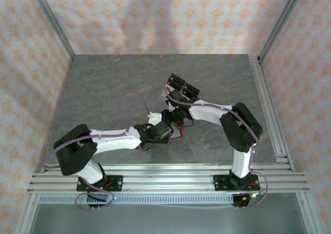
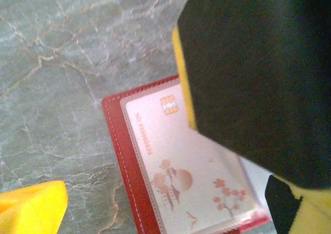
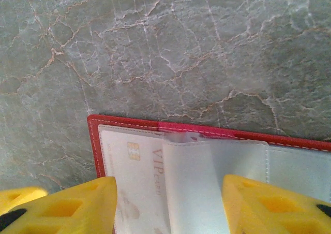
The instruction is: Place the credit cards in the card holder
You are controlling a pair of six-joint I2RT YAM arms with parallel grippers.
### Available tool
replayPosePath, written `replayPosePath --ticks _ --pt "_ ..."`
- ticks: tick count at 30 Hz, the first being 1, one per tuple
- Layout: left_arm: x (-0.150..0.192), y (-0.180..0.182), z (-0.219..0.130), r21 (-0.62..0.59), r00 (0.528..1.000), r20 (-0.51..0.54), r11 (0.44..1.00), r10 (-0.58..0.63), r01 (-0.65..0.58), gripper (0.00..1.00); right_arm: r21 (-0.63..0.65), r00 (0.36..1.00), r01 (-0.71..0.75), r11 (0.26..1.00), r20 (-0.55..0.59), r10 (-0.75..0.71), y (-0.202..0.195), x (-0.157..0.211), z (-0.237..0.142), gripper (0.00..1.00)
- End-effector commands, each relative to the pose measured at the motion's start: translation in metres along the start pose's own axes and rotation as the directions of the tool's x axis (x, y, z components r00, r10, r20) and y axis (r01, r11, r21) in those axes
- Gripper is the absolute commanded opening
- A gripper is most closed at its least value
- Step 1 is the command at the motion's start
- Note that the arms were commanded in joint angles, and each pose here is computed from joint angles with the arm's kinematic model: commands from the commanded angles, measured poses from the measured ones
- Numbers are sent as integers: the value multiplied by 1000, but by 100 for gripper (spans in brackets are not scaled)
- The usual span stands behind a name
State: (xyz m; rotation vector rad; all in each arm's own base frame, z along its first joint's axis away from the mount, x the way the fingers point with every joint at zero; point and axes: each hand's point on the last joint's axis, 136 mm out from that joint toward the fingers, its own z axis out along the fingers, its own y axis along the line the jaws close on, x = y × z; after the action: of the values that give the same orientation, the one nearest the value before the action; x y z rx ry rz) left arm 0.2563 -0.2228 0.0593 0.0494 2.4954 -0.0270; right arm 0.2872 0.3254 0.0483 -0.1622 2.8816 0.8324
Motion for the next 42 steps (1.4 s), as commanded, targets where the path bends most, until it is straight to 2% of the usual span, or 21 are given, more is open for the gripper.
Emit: replayPosePath --ticks 1,12,30,42 --pt "-4 3 -10 15 999 20 999 -30 30 100 -25 1000 -4 1000 18 4 9 -5 -1 56" --pt "-4 -10 -3 48 999 13 998 -36 35 100 -43 1000 -16 999 3 16 9 -1 3 56" --pt "2 -20 15 29 1000 -15 1000 2 -1 100 -67 1000 -24 997 -18 23 13 5 12 56" --pt "25 -9 29 -19 997 -63 999 34 -35 100 -75 1000 -19 997 -3 19 20 -1 6 56"
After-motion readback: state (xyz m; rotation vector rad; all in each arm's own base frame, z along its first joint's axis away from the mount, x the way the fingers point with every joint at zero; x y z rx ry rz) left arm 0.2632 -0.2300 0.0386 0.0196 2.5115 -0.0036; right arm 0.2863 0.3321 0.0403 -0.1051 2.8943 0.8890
